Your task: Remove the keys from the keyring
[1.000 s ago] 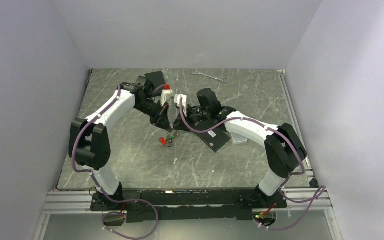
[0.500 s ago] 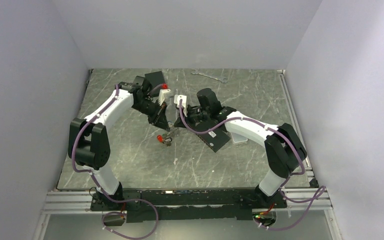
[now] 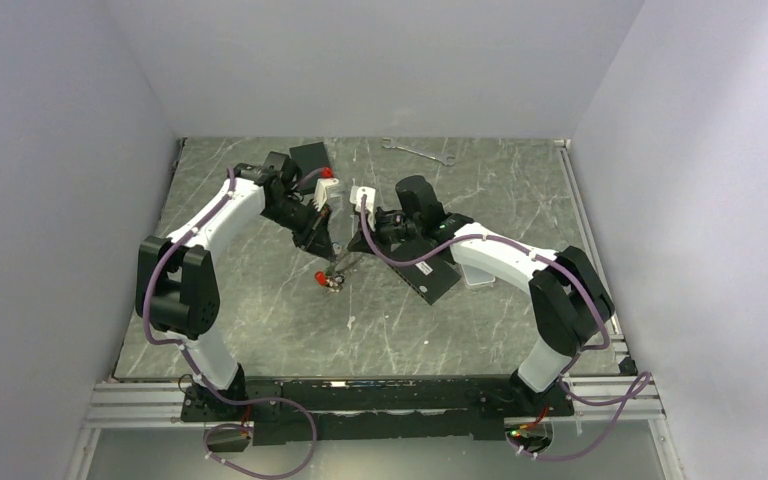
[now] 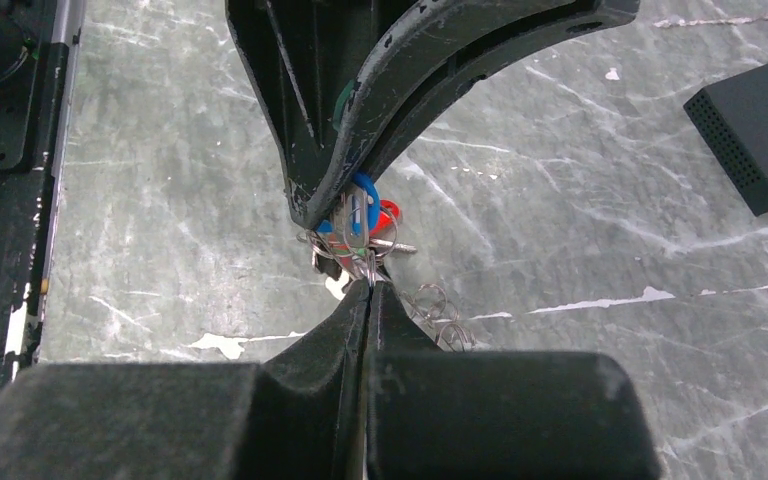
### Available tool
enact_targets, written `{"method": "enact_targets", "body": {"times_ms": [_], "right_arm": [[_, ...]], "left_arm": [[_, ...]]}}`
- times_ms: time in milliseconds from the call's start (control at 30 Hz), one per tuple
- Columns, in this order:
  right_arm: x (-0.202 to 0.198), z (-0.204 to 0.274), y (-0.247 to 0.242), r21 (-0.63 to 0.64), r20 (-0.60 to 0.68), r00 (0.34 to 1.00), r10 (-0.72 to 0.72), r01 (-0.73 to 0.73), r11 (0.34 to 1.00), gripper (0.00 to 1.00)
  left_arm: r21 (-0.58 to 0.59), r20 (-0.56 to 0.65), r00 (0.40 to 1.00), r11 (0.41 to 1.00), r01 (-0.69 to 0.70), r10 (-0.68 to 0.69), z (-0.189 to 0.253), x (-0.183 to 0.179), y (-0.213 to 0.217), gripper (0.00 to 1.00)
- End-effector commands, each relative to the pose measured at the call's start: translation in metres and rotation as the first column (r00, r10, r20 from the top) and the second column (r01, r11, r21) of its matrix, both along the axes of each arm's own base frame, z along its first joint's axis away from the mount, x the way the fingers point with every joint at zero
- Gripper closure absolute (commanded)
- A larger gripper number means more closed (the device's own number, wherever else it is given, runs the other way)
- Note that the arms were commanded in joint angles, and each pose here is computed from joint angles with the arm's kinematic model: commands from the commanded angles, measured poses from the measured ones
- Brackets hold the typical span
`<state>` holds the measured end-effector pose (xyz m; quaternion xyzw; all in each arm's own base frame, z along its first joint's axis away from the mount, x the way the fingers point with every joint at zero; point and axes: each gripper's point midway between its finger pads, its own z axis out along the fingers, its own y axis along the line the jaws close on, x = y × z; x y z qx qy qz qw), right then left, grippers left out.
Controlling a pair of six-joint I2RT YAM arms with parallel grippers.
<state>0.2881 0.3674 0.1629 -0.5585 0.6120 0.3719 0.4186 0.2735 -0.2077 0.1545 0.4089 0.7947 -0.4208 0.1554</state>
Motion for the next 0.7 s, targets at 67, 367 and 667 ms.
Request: {"method": "enact_targets", "body": {"times_ms": [67,367,667], "right_arm": [[0.0,0.015,-0.007,0.04,0.007,1.0,-0.009,0.009,0.999,1.0],[0.0,0.019,-0.007,0.053,-0.004,1.0,-0.007,0.007,0.999,1.0],[-0.002,0.022,-0.006,0.061,-0.008,1.0,0.004,-0.003,0.998,1.0]], "left_arm": [[0.017,0.06,0.998,1.0,-0.008,0.007,0.005,0.009,0.008,1.0],[0.051,0.033,0.999,0.999,-0.002,0.001,-0.008,0.009,0.009,1.0],[0.073,0.013,1.0,0.997,0.006,-0.007,-0.018,0.009,0.004,1.0]]}}
